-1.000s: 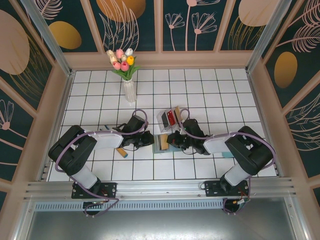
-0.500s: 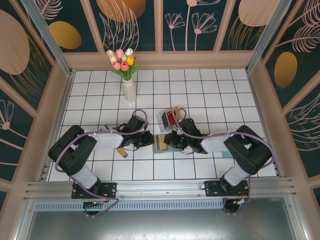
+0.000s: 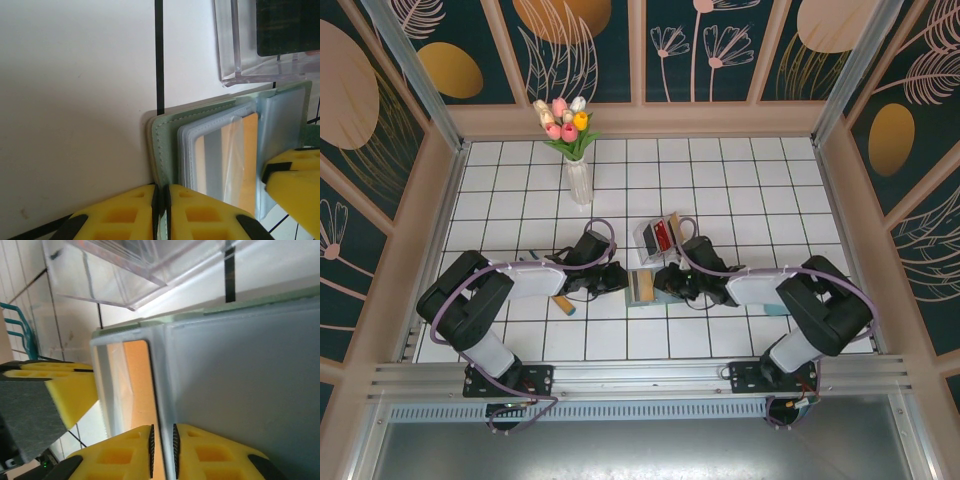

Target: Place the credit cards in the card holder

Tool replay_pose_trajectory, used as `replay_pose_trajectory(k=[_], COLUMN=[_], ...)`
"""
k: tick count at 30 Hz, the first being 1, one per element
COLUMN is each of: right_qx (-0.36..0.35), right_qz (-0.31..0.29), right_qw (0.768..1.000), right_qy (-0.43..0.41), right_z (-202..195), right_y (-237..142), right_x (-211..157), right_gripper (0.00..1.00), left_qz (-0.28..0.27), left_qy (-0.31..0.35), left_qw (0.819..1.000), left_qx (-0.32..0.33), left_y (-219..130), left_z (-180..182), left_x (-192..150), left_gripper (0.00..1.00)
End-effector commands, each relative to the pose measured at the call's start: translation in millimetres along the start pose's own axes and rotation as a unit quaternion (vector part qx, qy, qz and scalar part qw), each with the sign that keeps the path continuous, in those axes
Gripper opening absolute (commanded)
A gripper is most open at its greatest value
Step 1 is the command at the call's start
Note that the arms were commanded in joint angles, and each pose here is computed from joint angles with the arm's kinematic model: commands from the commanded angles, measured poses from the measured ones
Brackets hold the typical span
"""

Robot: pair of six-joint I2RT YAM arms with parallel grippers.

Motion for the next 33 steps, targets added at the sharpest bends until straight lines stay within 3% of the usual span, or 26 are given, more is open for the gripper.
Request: replay_pose_trajectory(k=[1, 12, 19, 25, 30, 33], right_qx=[0.031, 0.030, -0.085, -0.194, -0.228, -0.249], right_qz=[0.008, 0.030, -0.041, -0.131, -0.142, -0.134], right_qw=[0.999, 0.998, 0.993, 0.967, 0.951, 0.942], right_qy=[-0.020, -0.049, -0.066, -0.102, -0.153, -0.180], right_z=[17.7, 34.3, 22.8, 19.1, 31.6, 39.1], right_y=[7.6, 20.5, -25.1, -85.6, -98.3, -92.3], right_x=[3.6, 2.4, 28.8, 68.2, 90.8, 103.7], right_gripper=[0.18, 0.13, 0.24, 0.40, 0.49, 0.48], left_qz=[0.008, 0.003, -0.024, -0.057, -0.085, -0.099], left_qy=[0.002, 0.001, 0.006, 0.010, 0.015, 0.019], left_qw=[1.000, 1.000, 0.999, 0.997, 0.995, 0.994], left_qx=[0.015, 0.018, 0.042, 0.041, 0.043, 0.029], left_y=[5.6, 3.9, -6.9, -21.5, -33.3, -39.9], left_z=[7.6, 7.8, 13.0, 5.4, -2.4, -15.4], left_x=[-5.0, -3.4, 1.3, 9.6, 18.6, 26.4], left_gripper=[0.16, 0.16, 0.16, 0.22, 0.28, 0.30])
Point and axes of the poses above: each hand's point on the last joint's axis, 136 mm out from that joint toward the fingers, its own y axis out along the fingers, its own z axis along the line the jaws close on, x = y × z, the point moved 3 cm from there along -y, back along the fingers, and after that the axes turned 8 degrees about -y, right-handed, at the moved point
